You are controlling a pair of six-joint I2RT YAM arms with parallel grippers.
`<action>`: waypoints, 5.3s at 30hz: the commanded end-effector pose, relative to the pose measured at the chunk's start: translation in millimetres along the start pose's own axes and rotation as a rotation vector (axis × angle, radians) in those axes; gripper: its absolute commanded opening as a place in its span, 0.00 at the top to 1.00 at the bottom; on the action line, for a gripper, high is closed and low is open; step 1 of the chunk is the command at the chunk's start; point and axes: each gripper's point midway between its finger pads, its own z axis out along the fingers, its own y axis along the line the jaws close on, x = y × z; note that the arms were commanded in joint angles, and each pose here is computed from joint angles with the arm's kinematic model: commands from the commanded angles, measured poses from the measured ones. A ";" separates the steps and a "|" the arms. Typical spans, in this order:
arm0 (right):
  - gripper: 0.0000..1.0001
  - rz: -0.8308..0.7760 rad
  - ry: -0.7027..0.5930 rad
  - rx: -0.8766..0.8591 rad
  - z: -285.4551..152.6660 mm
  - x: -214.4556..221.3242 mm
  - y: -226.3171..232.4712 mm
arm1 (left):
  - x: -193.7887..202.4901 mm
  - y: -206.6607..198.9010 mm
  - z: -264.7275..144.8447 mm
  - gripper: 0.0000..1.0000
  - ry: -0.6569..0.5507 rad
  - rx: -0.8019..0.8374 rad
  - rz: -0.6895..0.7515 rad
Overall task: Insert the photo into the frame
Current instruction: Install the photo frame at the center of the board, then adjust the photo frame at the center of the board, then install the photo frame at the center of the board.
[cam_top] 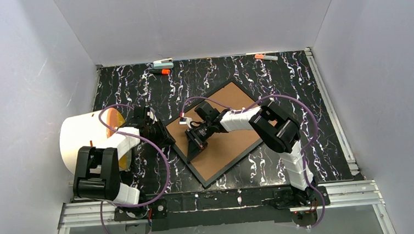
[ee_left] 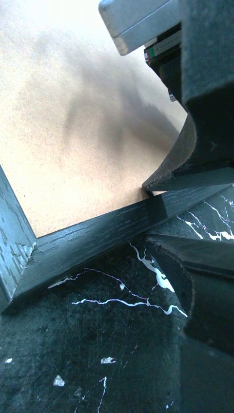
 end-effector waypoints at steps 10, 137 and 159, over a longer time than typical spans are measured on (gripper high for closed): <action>0.86 -0.042 0.027 -0.073 -2.2 1.4 20.3 | 14.7 22.0 3.3 0.67 0.047 -0.086 0.004; 0.12 0.534 -0.715 0.486 -261.3 71.1 -38.2 | -108.6 -228.7 141.8 0.21 0.145 0.456 0.166; 0.25 0.067 -0.753 0.473 -247.7 -49.4 20.9 | -175.7 -143.2 -38.7 0.04 -0.382 -0.091 0.300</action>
